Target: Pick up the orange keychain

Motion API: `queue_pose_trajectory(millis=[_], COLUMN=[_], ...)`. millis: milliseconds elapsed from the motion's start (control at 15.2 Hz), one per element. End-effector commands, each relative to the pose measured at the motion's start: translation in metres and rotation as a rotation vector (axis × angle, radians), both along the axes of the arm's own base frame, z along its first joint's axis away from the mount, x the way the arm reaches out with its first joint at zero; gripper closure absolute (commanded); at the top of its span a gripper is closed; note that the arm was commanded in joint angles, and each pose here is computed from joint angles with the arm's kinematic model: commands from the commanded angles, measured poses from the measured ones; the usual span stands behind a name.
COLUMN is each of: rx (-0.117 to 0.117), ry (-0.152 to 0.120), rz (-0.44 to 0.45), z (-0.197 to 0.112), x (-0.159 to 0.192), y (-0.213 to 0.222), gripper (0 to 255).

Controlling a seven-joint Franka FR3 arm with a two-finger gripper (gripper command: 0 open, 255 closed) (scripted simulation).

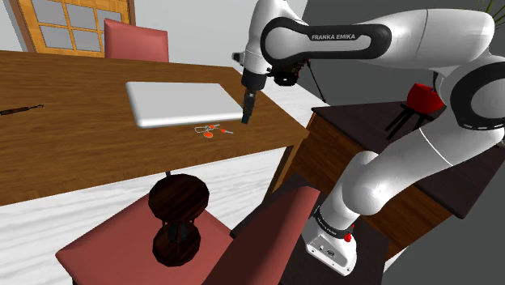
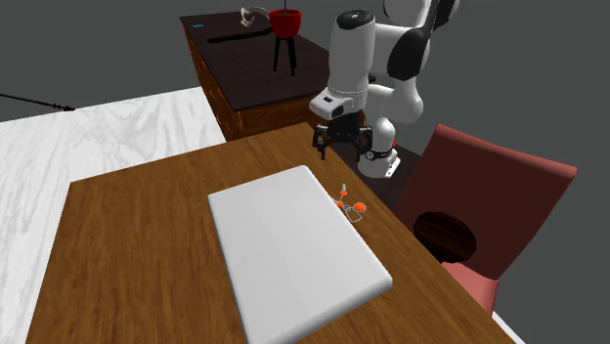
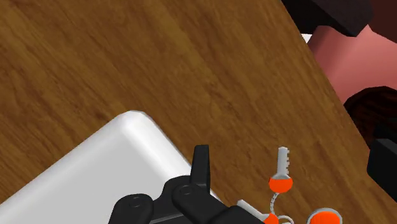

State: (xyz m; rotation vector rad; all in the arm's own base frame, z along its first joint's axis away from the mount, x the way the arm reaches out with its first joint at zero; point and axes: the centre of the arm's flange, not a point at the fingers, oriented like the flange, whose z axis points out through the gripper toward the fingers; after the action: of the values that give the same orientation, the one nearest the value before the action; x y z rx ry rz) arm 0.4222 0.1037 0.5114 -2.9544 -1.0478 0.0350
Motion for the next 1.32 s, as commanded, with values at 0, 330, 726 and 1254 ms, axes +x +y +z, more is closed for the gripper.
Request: queue_pose_trajectory(millis=[0,330,726,1254], rx=[0.005,0.012,0.012,0.012], ry=[-0.009,-0.021,-0.021,-0.021], rz=[0.083,0.206,0.206,0.206], z=[-0.009,-0.029,-0.064,-0.062], x=[0.014,0.033,0.033,0.034], y=[0.018,0.048,0.048,0.049], gripper=[0,0,0,255])
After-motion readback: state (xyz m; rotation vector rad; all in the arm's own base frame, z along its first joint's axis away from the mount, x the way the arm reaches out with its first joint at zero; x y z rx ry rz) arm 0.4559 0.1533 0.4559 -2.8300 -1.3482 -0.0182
